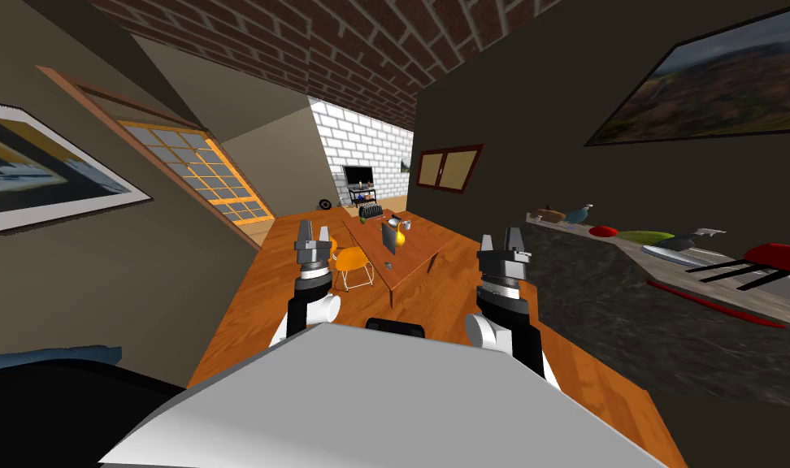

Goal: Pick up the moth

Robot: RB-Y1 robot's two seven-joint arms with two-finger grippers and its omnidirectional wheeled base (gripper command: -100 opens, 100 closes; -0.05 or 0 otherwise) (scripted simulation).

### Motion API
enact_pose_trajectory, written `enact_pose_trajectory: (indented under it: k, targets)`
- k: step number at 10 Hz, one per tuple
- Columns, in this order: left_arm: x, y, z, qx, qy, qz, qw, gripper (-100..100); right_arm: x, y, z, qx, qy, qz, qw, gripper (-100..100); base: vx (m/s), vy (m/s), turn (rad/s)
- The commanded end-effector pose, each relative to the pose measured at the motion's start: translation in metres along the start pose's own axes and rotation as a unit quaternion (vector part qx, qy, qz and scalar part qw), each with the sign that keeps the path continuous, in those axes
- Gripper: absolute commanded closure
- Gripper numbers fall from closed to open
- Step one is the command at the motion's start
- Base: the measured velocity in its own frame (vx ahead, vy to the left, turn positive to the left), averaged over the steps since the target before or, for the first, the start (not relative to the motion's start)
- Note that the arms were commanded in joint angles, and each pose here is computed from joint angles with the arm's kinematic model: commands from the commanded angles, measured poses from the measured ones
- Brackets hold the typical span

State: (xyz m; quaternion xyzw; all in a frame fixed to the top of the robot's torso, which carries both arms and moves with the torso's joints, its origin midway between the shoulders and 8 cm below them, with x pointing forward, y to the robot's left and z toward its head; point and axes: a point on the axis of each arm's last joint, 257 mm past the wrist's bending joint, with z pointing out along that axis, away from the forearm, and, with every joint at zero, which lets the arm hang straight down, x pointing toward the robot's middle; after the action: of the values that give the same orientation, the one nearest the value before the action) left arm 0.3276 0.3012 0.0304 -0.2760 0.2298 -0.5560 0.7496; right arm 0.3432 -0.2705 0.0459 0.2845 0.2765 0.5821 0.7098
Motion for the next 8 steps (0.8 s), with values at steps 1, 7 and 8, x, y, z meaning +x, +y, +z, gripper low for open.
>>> enact_pose_trajectory:
  k: [1,7,8]
  targets:
    - [0.005,0.006,0.000,-0.006,0.018,0.005,0.9998,-100,0.000,0.000,0.000,0.000,0.000,0.000,1.0000,0,-0.007,0.007,-0.029]
    - [0.030,0.068,-0.003,-0.074,0.103,0.036,0.9913,-100,0.000,0.000,0.000,0.000,0.000,0.000,1.0000,0,-0.039,0.040,-0.059]
    - [0.033,0.083,-0.005,-0.090,0.116,0.043,0.9882,-100,0.000,0.000,0.000,0.000,0.000,0.000,1.0000,0,-0.058,0.050,-0.110]
